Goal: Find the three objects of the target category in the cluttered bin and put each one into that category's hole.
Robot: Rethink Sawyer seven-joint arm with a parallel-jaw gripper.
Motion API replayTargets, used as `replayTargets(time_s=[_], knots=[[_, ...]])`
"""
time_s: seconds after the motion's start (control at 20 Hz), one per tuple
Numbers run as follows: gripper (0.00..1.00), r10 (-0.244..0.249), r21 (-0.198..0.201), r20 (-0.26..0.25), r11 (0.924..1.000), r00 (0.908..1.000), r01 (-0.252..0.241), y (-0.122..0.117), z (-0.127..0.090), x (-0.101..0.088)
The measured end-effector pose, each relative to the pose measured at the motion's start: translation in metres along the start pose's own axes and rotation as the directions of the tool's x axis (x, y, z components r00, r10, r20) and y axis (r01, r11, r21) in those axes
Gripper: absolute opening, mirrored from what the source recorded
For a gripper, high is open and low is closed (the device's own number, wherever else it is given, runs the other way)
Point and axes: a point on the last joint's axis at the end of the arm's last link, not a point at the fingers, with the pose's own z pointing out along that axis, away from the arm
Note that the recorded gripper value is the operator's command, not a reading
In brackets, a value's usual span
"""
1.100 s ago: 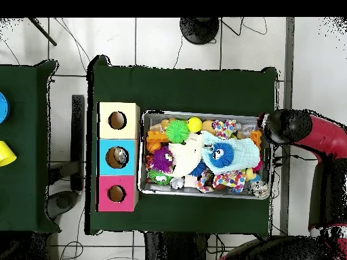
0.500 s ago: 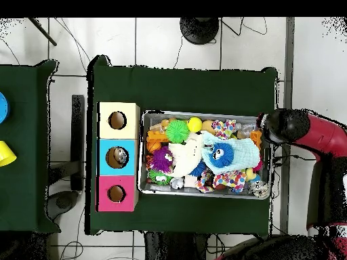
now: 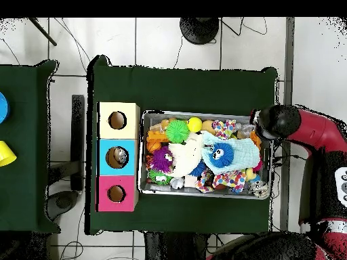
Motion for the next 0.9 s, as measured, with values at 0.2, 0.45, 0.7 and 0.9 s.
replayTargets(time_s=[0.2,0.45,0.7,0.9], knots=[[1.00,-0.011,0.000,0.004,0.9999,0.9999,0.011,0.0078,-0.0017,-0.0022],[1.00,-0.015,0.001,0.010,0.9999,0.9998,0.015,0.0105,-0.0024,-0.0037],[1.00,-0.016,0.005,0.031,0.9999,0.9994,0.016,0.0098,-0.0027,-0.0064],[1.00,-0.018,0.008,0.048,0.9998,0.9987,0.017,0.0094,-0.0047,-0.0085]])
